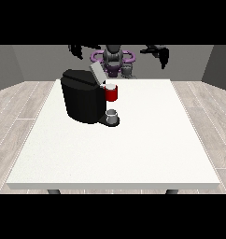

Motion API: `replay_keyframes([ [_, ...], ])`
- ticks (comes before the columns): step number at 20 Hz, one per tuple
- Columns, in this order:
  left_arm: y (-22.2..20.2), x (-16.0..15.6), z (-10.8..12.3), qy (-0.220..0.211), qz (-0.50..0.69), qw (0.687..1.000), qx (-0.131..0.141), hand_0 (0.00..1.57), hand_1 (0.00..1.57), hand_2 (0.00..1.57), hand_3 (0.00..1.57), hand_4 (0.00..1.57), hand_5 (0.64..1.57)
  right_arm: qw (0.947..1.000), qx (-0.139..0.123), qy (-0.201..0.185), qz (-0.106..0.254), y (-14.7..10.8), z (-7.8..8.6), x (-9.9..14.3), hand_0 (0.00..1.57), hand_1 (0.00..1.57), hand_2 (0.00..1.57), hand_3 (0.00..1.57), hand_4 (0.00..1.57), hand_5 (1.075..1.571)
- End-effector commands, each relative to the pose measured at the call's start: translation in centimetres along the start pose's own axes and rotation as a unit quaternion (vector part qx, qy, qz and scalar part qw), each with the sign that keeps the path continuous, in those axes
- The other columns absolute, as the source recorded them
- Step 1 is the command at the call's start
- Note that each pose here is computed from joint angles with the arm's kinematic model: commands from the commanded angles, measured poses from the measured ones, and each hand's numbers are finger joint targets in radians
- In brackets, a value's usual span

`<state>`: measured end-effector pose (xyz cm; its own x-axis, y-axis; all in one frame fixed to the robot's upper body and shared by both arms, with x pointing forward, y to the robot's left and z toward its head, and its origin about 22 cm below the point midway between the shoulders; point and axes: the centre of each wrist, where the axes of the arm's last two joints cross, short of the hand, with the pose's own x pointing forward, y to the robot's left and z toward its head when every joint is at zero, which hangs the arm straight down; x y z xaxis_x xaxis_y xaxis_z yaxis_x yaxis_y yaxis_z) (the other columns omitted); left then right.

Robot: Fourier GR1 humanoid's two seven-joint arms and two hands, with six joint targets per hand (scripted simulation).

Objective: Insert the coffee pod into the coffee machine and close the lid

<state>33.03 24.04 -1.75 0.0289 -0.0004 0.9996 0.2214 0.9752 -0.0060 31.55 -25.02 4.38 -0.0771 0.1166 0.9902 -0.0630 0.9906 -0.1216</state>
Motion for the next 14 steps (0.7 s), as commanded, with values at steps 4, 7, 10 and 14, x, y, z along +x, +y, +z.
replay_keyframes([
  [4,-2.0,1.3,1.3,-0.017,0.007,0.999,0.029,0.0,0.0,0.0,0.0,0.0,1.571,0.9997,0.004,0.007,-0.021,-0.3,-1.4,-1.2,0.0,0.0,0.0,0.0,0.0,1.571],
  [7,2.1,3.3,1.6,-0.044,-0.016,0.999,0.017,0.0,0.0,0.0,0.0,0.0,1.571,0.9996,0.01,-0.018,-0.021,-0.9,-3.5,1.5,0.0,0.0,0.0,0.0,0.0,1.571],
  [10,-0.1,2.5,2.4,-0.03,-0.011,0.999,0.033,0.0,0.0,0.0,0.0,0.0,1.571,0.9996,0.021,-0.013,-0.012,2.3,-3.3,0.0,0.0,0.0,0.0,0.0,0.0,1.571],
  [14,0.8,2.2,3.7,-0.041,-0.014,0.998,0.037,0.0,0.0,0.0,0.0,0.0,1.571,0.9994,0.034,-0.01,-0.004,2.7,-4.1,0.3,0.0,0.0,0.0,0.0,0.0,1.571],
])
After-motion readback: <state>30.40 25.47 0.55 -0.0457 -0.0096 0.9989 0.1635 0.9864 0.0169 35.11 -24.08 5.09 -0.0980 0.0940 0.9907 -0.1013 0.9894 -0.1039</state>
